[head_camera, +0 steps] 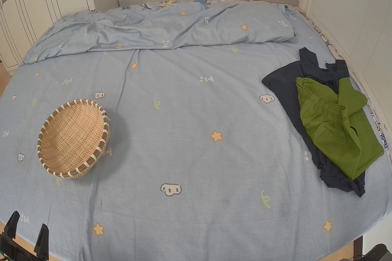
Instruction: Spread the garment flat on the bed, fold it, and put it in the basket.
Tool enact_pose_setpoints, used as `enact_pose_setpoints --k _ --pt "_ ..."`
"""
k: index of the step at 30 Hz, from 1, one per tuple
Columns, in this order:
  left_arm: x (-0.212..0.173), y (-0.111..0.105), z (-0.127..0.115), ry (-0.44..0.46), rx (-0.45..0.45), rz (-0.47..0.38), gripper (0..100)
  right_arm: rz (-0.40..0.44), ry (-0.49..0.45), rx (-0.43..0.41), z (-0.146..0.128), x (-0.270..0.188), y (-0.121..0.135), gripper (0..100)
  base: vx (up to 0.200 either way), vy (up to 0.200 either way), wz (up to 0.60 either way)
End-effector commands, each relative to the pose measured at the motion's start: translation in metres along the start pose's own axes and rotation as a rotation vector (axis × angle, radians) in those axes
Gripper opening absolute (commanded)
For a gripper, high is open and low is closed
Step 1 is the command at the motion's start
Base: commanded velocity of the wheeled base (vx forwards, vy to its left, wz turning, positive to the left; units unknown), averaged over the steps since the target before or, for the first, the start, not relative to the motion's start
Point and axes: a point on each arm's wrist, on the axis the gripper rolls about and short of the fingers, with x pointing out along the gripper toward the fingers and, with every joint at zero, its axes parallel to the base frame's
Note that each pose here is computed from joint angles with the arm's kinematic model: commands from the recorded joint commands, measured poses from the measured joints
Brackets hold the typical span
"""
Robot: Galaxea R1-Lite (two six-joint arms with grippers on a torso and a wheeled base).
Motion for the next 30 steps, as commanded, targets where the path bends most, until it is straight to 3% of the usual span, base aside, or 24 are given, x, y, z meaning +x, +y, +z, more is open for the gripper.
enact_pose_setpoints --k 1,2,6,11,19,30 --pt "0.001 0.0 -0.005 0.007 0.0 0.0 100 -0.092 0.307 -0.044 0.037 0.105 -0.001 100 0.0 0.0 0.0" --pt "0.0 0.0 -0.005 0.006 0.0 0.0 100 -0.15 0.352 -0.094 0.037 0.134 -0.006 100 0.0 0.0 0.0" --pt "0.001 0.0 -0.005 0.007 0.0 0.0 100 -0.262 0.453 -0.131 0.035 0.193 -0.014 100 0.0 0.0 0.0" --pt "0.001 0.0 -0.005 0.007 0.0 0.0 100 -0.353 0.507 -0.161 0.032 0.257 -0.021 100 0.0 0.0 0.0" --pt "0.001 0.0 -0.005 0.007 0.0 0.0 100 -0.405 0.57 -0.183 0.013 0.324 -0.028 100 0.0 0.0 0.0" --pt "0.0 0.0 -0.005 0.006 0.0 0.0 100 -0.437 0.627 -0.178 -0.018 0.353 -0.039 100 0.0 0.0 0.0"
